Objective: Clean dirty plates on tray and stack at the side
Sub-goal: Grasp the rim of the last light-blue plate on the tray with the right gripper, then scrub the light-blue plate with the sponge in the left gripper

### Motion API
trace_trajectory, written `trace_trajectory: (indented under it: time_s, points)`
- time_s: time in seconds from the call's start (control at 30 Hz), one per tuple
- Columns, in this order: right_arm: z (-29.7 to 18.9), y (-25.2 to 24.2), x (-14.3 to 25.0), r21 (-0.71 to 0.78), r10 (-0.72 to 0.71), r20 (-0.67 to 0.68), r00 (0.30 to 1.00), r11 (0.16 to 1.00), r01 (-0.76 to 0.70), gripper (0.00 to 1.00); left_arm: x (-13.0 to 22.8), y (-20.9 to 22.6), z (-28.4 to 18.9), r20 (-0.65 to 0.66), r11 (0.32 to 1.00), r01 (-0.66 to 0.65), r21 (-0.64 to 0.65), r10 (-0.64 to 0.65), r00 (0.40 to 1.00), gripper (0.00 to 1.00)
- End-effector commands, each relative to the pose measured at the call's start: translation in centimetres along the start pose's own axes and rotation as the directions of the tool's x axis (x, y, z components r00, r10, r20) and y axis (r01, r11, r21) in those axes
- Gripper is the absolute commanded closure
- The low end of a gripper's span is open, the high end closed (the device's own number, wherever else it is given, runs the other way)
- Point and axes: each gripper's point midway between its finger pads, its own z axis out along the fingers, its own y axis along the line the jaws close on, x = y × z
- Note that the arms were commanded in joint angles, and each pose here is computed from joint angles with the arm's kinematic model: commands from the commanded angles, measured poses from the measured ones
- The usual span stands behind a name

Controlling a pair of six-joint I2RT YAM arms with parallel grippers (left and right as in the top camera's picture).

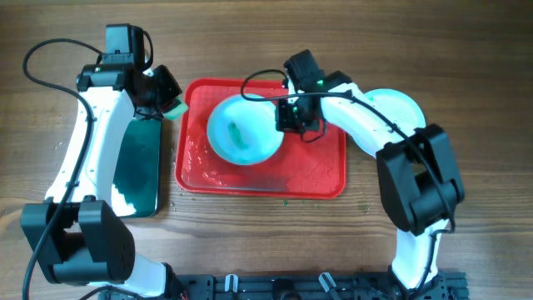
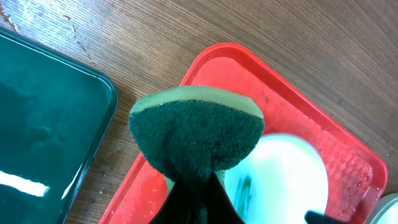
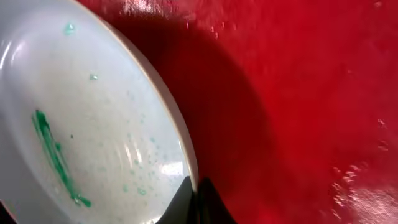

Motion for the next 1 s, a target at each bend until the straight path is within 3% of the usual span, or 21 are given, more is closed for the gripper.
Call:
trace_trajectory:
  time_s: [0.0,0.07,0.1,0.27,0.3,0.37,0.6,0.77,0.97]
  points:
    - [2.5,-0.2,0.0,0.054,0.15,0.028,0.988,0.987,-0.151,0.95,0.2,0.1,0.2,-0.005,1.0,0.006,-0.015,-0.007,1.0,0.96]
    - [3.2,-0.2,-0.2,0.052,0.153,0.036,0.988,0.987,-0.155,0.95,0.3,0.2,0.2,-0.011,1.0,0.007,-0.019,-0.007,1.0,0.96]
    - [3.6,-0.5,-0.3,0.059,0.153,0.038,0.987,0.986,-0.155,0.88,0.3,0.2,0.2,-0.011,1.0,0.007,-0.019,-0.007,1.0,0.96]
    - [4.1,-0.7,-2.0,0.07,0.111,0.113,0.987,0.99,-0.119,0.8,0.8,-0.4,0.3,-0.017,1.0,-0.003,-0.014,0.003,1.0,0.96]
    - [4.1,-0.6,-2.3,0.064,0.102,0.12,0.988,0.992,-0.11,0.81,0.9,-0.6,0.4,-0.019,1.0,-0.01,-0.012,0.009,1.0,0.96]
    - [4.3,-0.3,-2.3,0.053,0.091,0.116,0.989,0.994,-0.097,0.94,1.4,-1.2,0.6,-0.028,1.0,-0.025,-0.01,0.025,0.999,0.96]
    - [4.4,0.1,-1.5,0.032,0.121,0.081,0.989,0.992,-0.124,0.96,3.7,-2.2,4.6,-0.122,0.996,-0.079,-0.039,0.074,0.99,0.96]
    - [4.4,0.3,-1.3,0.02,0.113,0.069,0.991,0.993,-0.114,0.96,5.2,-5.2,9.5,-0.136,0.959,-0.285,0.011,0.283,0.949,0.96]
    - [4.4,0.4,-1.4,0.019,0.096,0.073,0.993,0.995,-0.098,0.96,9.5,-6.2,14.3,-0.228,0.828,-0.558,0.052,0.554,0.801,0.96]
